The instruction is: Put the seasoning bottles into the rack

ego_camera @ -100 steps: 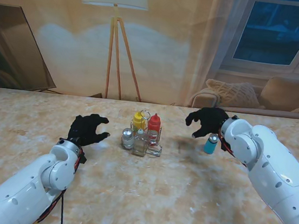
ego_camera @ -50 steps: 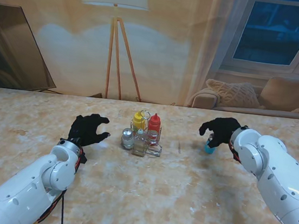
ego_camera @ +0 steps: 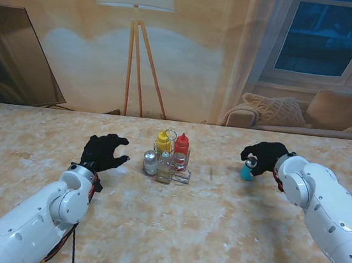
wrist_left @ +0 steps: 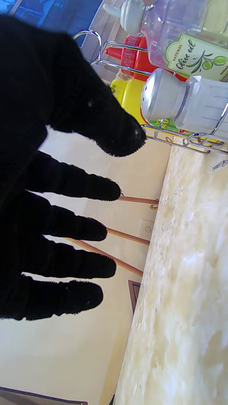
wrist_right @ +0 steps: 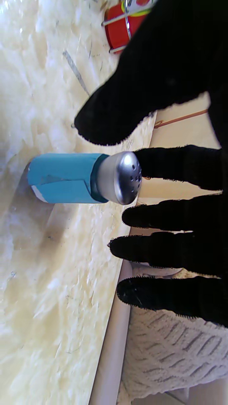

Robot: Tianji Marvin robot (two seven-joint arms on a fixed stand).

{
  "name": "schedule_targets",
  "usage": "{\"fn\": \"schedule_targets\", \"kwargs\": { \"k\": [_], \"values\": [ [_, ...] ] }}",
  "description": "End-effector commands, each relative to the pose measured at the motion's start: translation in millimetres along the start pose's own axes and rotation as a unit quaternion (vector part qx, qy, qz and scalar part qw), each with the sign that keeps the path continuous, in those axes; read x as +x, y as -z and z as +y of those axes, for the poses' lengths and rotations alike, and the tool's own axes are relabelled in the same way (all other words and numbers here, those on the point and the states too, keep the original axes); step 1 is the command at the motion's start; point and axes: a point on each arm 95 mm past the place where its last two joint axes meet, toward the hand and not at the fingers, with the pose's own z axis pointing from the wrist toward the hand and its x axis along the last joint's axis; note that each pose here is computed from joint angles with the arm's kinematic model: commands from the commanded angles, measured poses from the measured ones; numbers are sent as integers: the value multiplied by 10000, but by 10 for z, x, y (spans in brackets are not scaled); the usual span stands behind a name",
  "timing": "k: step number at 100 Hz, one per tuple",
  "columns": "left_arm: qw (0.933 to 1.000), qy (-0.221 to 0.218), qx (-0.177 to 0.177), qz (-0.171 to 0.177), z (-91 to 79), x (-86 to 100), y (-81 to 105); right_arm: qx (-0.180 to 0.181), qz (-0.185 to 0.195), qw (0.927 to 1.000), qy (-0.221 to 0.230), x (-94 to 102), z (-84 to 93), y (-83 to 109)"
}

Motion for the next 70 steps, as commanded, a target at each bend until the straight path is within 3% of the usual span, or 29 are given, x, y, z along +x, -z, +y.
{"fn": "schedule_targets", "kwargs": {
  "k": [1,70],
  "values": [
    [10000,-1,-56,-5,15,11,-4,113,-34,9999,-32,7,-71,-25],
    [10000,-1,-67,-25,16,5,-7,61,-85,9994,-332,31,-102,-145]
  ]
}}
